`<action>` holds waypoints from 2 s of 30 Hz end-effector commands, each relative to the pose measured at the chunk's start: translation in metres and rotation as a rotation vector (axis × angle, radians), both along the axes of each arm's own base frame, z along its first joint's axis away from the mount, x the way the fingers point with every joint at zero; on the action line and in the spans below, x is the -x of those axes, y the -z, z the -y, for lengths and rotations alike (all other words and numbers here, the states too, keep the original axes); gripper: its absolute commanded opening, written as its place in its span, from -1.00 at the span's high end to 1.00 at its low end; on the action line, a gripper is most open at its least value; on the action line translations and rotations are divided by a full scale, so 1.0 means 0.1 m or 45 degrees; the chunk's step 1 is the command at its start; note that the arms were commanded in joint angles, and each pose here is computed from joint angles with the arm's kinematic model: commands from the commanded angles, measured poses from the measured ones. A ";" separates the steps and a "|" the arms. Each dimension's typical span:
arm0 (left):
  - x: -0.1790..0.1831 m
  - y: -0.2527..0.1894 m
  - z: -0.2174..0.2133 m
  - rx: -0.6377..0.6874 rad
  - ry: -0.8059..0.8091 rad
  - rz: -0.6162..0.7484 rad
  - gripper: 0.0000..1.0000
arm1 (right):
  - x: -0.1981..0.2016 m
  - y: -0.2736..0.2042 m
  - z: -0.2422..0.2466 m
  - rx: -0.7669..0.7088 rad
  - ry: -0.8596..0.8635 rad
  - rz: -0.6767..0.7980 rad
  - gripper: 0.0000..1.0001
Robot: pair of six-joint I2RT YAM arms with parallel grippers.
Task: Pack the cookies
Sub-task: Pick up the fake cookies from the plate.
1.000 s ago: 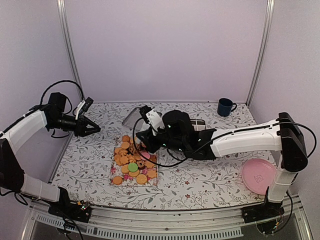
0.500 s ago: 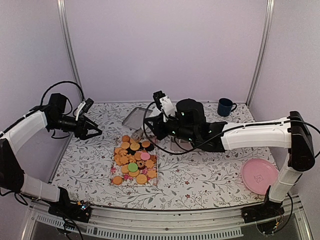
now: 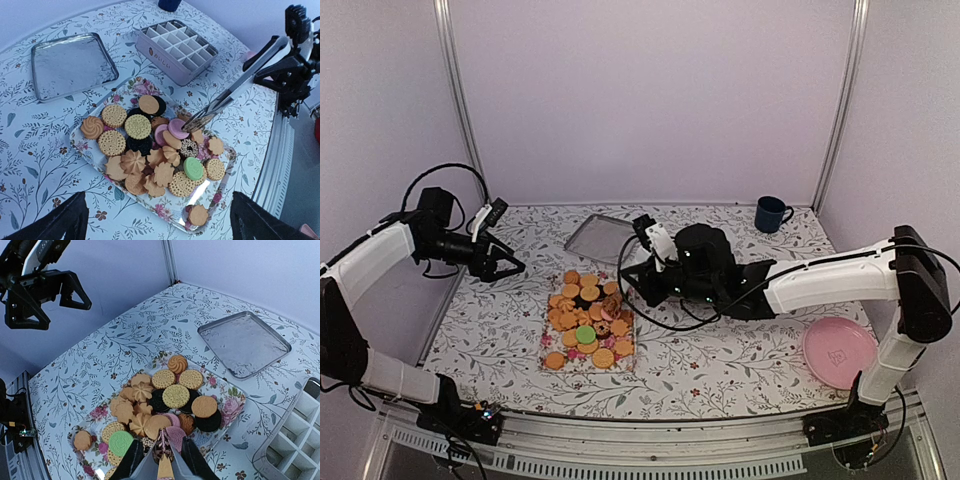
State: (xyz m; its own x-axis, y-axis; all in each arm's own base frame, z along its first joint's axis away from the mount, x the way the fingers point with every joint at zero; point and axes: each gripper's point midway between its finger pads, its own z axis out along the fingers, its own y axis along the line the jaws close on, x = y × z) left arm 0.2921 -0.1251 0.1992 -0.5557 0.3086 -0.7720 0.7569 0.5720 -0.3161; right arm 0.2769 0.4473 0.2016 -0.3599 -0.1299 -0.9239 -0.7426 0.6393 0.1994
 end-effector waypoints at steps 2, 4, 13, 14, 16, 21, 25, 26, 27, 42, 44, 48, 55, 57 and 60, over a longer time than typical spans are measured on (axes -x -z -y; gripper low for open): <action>0.01 -0.07 0.02 -0.001 0.007 0.042 -0.98 | 0.16 -0.18 0.05 -0.058 -0.055 -0.014 0.77; 0.02 -0.07 0.02 -0.005 0.007 0.044 -0.99 | 0.18 -0.15 0.06 -0.053 -0.059 -0.022 0.73; 0.03 -0.08 0.04 -0.004 0.012 0.047 -0.99 | 0.26 -0.16 0.10 -0.057 -0.088 -0.038 0.43; 0.03 -0.08 0.04 -0.003 0.013 0.047 -0.98 | 0.27 -0.16 0.10 -0.054 -0.090 -0.040 0.42; 0.03 -0.08 0.04 0.000 0.013 0.043 -0.98 | 0.28 -0.15 0.13 -0.050 -0.088 -0.042 0.40; 0.05 -0.07 0.06 0.006 0.019 0.038 -0.98 | 0.28 -0.07 0.15 -0.027 -0.082 -0.049 0.36; 0.07 -0.06 0.06 0.007 0.023 0.034 -0.99 | 0.23 -0.07 0.14 -0.022 -0.059 -0.029 0.29; 0.07 -0.06 0.07 0.005 0.023 0.034 -0.98 | 0.21 -0.09 0.14 -0.025 -0.051 -0.019 0.26; 0.07 -0.07 0.07 0.006 0.022 0.036 -0.98 | 0.19 -0.12 0.14 -0.030 -0.040 -0.004 0.24; 0.05 -0.09 0.07 0.004 0.022 0.038 -0.99 | 0.07 -0.18 0.05 -0.086 -0.003 0.084 0.22; 0.05 -0.09 0.08 0.008 0.024 0.036 -0.98 | 0.05 -0.16 0.05 -0.084 0.009 0.094 0.22; 0.03 -0.11 0.09 0.004 0.020 0.040 -0.99 | 0.05 -0.06 0.03 -0.055 0.002 0.094 0.20; 0.03 -0.17 0.10 0.002 0.026 0.052 -0.98 | 0.17 0.10 0.05 -0.022 -0.034 0.044 0.19; 0.03 -0.17 0.11 0.002 0.027 0.051 -0.98 | 0.22 0.08 0.07 -0.035 -0.052 0.027 0.19; 0.02 -0.18 0.11 -0.001 0.027 0.054 -0.99 | 0.30 0.07 0.08 -0.041 -0.068 0.003 0.28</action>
